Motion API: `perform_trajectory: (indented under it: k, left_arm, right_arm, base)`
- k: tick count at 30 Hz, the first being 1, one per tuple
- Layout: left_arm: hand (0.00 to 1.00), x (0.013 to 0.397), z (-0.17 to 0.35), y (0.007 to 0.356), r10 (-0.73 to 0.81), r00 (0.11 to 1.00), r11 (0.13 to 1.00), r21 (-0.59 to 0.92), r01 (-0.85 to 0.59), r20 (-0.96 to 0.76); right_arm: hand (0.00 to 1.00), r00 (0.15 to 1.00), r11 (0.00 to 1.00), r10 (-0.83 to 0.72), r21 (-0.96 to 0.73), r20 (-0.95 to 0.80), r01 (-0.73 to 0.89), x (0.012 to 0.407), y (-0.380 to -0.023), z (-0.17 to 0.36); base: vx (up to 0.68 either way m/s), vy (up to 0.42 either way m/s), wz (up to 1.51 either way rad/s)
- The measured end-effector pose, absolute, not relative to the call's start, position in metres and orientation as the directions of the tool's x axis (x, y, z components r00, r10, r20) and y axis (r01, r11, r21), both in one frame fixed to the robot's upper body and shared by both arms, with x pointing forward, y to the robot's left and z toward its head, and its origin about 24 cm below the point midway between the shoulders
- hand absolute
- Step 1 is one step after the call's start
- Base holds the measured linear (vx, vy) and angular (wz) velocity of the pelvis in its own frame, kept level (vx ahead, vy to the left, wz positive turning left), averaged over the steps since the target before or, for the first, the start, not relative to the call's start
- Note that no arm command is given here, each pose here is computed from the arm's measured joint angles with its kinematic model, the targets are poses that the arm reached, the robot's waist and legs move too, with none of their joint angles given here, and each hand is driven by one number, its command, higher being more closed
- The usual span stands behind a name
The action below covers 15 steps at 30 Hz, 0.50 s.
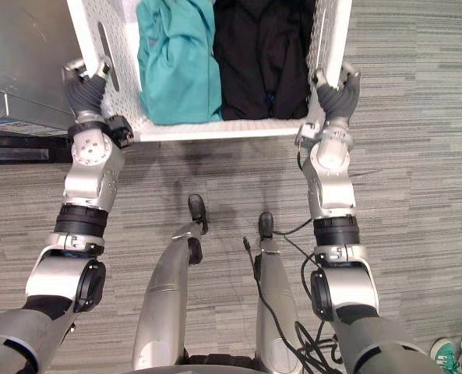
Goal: Pick up the laundry basket with both hands and put the clothes into the washing machine.
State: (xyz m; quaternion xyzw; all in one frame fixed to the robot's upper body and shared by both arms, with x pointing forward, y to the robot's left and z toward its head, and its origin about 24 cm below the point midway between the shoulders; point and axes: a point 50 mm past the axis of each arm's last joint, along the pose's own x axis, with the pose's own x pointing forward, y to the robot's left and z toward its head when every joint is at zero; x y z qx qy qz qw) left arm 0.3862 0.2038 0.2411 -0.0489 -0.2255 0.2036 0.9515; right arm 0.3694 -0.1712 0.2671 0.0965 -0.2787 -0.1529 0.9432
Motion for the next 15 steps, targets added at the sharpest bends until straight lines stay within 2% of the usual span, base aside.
perform_trajectory:
  k: [3,11,15]
  left_arm:
    - [0.00,0.389,0.240,0.200,0.395,0.829,0.919,-0.176,-0.353,0.395]
    - [0.00,0.391,0.233,0.189,0.359,0.854,0.933,-0.172,-0.316,0.377]
    - [0.00,0.388,0.232,0.186,0.338,0.856,0.940,-0.175,-0.292,0.390]
  right_arm:
    - [0.00,0.790,0.930,-0.335,0.313,0.514,0.192,0.370,-0.167,0.284]
    - [0.00,0.830,0.914,-0.336,0.368,0.445,0.172,0.376,-0.160,0.266]
    - [0.00,0.833,0.893,-0.376,0.400,0.406,0.208,0.372,-0.169,0.244]
  base:
    - [0.04,-0.017,0.11]
    - [0.00,-0.029,0.09]
    - [-0.03,-0.049,0.02]
